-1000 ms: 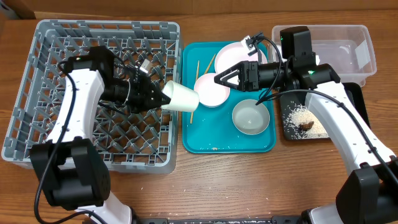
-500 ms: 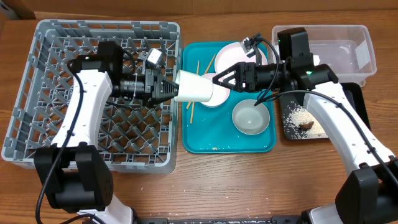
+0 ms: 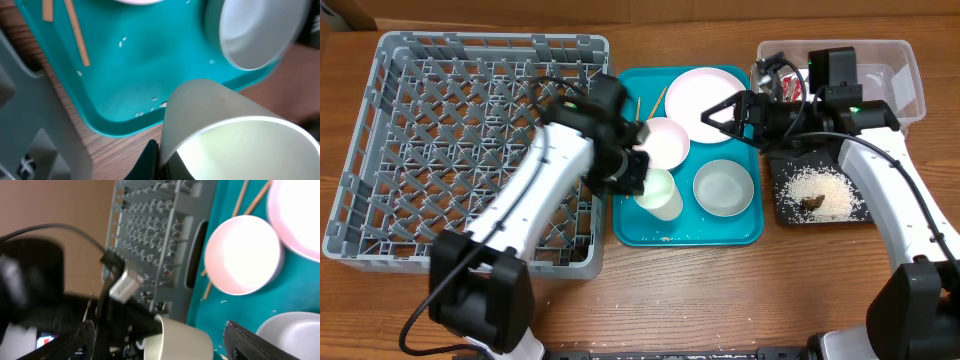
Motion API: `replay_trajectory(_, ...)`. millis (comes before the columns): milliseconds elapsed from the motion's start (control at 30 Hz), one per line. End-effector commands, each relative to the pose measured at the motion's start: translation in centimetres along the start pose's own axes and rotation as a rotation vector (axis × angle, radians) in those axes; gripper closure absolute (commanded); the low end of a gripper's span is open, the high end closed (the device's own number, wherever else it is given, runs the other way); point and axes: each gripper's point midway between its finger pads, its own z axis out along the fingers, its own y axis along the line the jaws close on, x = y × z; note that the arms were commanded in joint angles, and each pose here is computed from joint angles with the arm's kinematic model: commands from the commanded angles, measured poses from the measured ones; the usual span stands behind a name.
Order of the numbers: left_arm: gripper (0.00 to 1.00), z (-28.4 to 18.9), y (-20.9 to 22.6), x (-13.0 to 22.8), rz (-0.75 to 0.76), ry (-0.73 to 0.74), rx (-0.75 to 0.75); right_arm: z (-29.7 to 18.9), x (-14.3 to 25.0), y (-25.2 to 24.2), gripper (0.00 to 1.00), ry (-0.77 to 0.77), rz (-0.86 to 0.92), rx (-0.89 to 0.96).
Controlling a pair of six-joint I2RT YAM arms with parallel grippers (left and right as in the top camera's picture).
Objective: Sort waste into correct bins and load items into the dishwasher
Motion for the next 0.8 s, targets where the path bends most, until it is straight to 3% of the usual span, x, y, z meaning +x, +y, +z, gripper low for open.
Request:
replay_trajectory(0,0.96,0.1,2.1,-0.9,-0.035,-0.109,-0.356,-0.6,0.0,-0.1,0.17,-0.014,-0.059,0.049)
replay_trajectory(167,0.96,3.0,1.2,-1.1,0.002,-0.102,-0.435,-0.6,0.1,-0.2,0.17,-0.013,-0.054,0.057)
replay_trajectory(267,0.89,4.5,1.3,-1.4,0.005,-0.085,-0.441,-0.6,0.2,-0.3,0.17,-0.011,-0.052,0.058)
replay_trajectory(367,0.74,5.7,1.8,-1.2,-0.001,-0.052,-0.454,-0.7,0.2,-0.9,0.17,-0.012,-0.039,0.096)
replay_trajectory(467,0.51,6.1,2.1,-0.9,-0.004,-0.03,-0.465,-0.8,0.4,-1.7,0.17,-0.011,-0.023,0.139)
replay_trajectory(500,0.36,5.3,2.2,-1.0,-0.014,-0.034,-0.466,-0.8,0.5,-2.2,0.17,-0.011,-0.014,0.168)
replay_trajectory(667,0.22,-6.5,3.5,-4.4,-0.168,-0.203,-0.335,0.8,1.8,-3.3,0.19,0.019,0.002,0.313)
replay_trajectory(767,0.19,-12.3,5.7,-5.3,-0.259,-0.319,-0.183,2.7,3.5,-4.0,0.27,0.042,0.03,0.459)
